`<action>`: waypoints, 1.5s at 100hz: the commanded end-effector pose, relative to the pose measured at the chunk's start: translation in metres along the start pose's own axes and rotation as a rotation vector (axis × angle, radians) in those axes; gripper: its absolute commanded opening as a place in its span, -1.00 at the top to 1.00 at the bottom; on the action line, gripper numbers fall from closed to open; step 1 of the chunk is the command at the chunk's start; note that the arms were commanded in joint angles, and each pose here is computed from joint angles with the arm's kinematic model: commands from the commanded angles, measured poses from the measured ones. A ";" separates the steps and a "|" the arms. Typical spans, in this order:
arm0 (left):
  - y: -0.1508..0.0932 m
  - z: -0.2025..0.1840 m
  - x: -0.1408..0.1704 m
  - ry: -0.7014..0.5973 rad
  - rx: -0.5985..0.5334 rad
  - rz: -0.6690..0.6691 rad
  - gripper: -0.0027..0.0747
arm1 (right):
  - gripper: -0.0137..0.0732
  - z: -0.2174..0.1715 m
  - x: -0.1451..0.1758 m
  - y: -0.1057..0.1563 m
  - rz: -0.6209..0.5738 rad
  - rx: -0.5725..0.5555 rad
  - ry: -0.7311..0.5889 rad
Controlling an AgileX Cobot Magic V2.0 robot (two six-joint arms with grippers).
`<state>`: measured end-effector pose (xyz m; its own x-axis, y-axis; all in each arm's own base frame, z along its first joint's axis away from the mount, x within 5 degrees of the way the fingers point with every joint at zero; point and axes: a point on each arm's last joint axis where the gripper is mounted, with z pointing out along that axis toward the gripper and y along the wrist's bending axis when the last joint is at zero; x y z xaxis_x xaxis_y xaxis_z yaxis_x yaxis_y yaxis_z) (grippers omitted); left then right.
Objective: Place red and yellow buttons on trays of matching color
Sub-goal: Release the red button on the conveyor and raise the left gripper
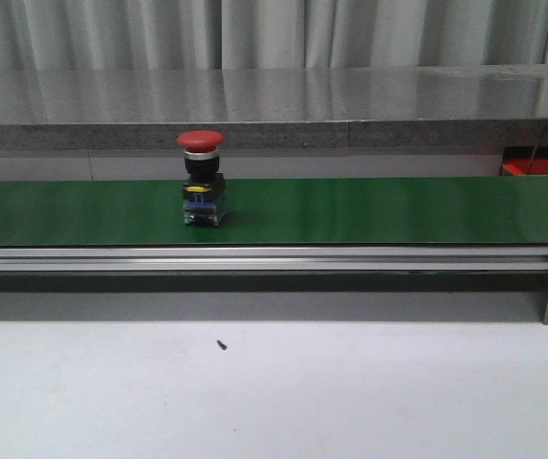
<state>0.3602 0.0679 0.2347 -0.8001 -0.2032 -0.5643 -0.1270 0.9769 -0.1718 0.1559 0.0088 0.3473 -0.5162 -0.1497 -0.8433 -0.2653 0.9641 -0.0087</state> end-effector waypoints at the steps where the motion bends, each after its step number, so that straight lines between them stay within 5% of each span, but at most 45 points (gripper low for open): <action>1: -0.008 -0.023 -0.017 -0.124 0.012 -0.011 -0.53 | 0.84 -0.008 -0.012 -0.001 0.003 0.030 -0.084; 10: -0.010 -0.032 -0.020 -0.154 0.020 -0.019 -0.70 | 0.84 -0.008 -0.012 -0.001 0.003 0.030 -0.084; 49: -0.035 -0.143 -0.026 -0.415 0.052 0.060 -0.69 | 0.84 -0.008 -0.012 -0.001 0.003 0.030 -0.084; 80: -0.061 -0.211 0.027 -0.557 0.152 0.154 -0.65 | 0.84 -0.008 -0.013 -0.001 0.007 0.027 -0.086; 104: -0.074 -0.227 0.092 -0.592 0.211 0.209 -0.16 | 0.84 -0.008 -0.013 0.000 0.024 0.014 -0.095; 137: -0.068 -0.230 0.168 -0.657 0.222 0.234 0.99 | 0.84 -0.008 -0.015 0.006 0.091 -0.054 -0.109; 150: -0.065 -0.228 0.181 -0.675 0.219 0.234 0.98 | 0.84 -0.007 -0.014 0.009 0.106 -0.091 -0.087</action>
<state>0.0920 -0.0191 0.3179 -0.3407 -0.0170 -0.9400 0.2009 0.9754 -0.0905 0.1545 0.0164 0.3489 -0.5261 -0.0674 -0.8478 -0.2912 0.9508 0.1052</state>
